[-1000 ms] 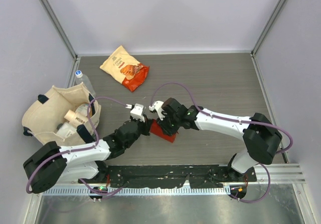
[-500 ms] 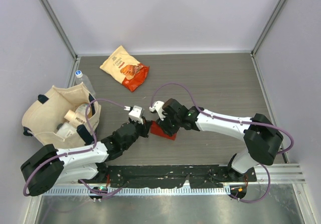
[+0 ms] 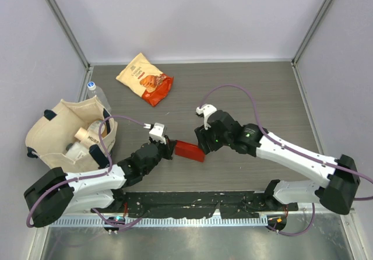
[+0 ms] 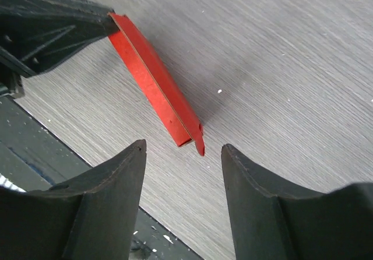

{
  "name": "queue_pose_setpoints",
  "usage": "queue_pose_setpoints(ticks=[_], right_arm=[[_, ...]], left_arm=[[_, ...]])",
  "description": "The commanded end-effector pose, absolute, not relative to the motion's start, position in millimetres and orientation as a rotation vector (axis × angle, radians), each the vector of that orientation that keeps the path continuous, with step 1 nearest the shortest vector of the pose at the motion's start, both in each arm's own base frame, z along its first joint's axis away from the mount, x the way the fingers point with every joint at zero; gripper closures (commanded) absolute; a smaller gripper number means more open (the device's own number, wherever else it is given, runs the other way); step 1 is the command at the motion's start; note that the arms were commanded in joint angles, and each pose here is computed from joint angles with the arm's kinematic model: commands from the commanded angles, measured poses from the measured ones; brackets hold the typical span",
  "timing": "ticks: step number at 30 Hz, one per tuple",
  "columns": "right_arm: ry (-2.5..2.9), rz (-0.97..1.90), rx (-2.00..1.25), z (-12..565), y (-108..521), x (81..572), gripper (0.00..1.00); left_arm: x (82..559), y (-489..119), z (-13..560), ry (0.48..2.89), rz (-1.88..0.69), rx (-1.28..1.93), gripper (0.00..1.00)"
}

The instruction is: Fold the paper box

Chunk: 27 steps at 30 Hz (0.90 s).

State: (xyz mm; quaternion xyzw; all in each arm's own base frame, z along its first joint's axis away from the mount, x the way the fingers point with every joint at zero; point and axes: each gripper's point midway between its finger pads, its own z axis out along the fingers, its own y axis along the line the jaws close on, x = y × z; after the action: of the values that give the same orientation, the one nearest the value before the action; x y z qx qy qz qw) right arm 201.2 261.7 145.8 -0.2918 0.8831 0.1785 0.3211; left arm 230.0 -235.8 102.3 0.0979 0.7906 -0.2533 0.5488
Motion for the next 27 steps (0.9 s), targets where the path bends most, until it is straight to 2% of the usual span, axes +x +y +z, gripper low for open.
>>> queue_pose_setpoints(ticks=[1,2,3,7,8,11,13,20,24,27], right_arm=[[2.366,0.437,-0.609,151,242,198,0.46],[2.381,0.443,-0.614,145,242,195,0.57],[2.39,0.452,-0.625,142,243,193,0.6],[2.382,0.475,-0.656,136,248,190,0.66],[2.377,0.461,-0.652,135,246,191,0.71],[2.376,0.43,-0.667,134,244,194,0.77],[2.38,0.44,-0.685,132,247,192,0.77],[2.369,0.455,-0.74,125,255,189,0.66],[2.359,0.391,-0.739,120,253,197,0.66],[2.362,0.397,-0.75,118,258,198,0.69]], left_arm=[[222,-227,81,1.94,-0.544,0.258,1.0],[222,-227,81,1.94,-0.545,0.26,1.0],[223,-228,82,1.938,-0.545,0.261,1.0],[222,-229,83,1.941,-0.543,0.27,1.0],[221,-228,82,1.944,-0.537,0.272,1.0],[221,-228,86,1.937,-0.541,0.271,1.0],[221,-227,87,1.934,-0.542,0.272,1.0],[221,-227,91,1.926,-0.542,0.272,1.0],[220,-229,91,1.928,-0.546,0.278,1.0],[220,-231,92,1.927,-0.551,0.284,1.0]])
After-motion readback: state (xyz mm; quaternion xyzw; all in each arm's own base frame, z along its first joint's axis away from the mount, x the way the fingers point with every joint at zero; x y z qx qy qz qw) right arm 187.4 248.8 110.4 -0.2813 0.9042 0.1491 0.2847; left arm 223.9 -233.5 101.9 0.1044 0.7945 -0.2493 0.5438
